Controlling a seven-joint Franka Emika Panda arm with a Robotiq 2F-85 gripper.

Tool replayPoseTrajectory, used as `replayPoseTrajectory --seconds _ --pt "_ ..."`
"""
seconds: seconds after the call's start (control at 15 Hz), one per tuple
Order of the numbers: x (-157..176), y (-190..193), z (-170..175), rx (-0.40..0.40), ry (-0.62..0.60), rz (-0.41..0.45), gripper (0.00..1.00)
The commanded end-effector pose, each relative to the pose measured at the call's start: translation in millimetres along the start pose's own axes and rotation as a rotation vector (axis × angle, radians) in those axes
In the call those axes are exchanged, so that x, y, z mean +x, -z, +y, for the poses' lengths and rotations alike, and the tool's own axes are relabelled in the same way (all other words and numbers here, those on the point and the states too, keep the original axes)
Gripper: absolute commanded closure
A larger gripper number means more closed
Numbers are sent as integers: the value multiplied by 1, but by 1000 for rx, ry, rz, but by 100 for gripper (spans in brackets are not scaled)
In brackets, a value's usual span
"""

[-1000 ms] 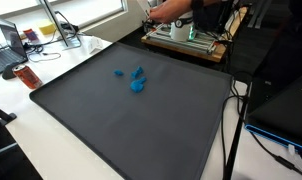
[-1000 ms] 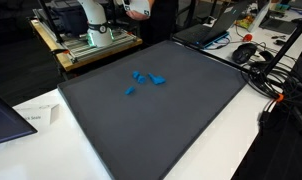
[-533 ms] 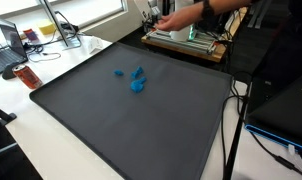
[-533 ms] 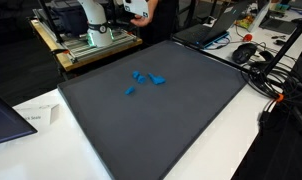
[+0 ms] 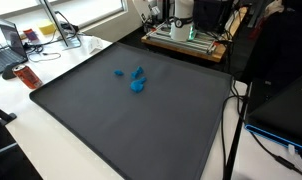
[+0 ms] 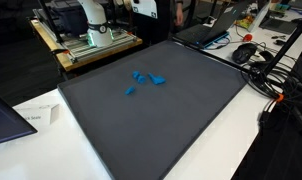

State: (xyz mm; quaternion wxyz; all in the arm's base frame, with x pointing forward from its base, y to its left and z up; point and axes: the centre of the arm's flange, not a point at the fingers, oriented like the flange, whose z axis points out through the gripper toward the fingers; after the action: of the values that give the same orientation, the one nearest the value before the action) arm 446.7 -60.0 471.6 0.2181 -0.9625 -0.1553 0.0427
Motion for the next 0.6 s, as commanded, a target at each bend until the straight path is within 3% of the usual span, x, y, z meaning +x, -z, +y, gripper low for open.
replayPoseTrajectory --seconds 0.0,0.47,0.53 --pt "19 -33 -22 -54 -47 68 99" --pt "48 -90 -17 -288 -148 192 99" --pt "51 -96 -17 -293 -111 156 99"
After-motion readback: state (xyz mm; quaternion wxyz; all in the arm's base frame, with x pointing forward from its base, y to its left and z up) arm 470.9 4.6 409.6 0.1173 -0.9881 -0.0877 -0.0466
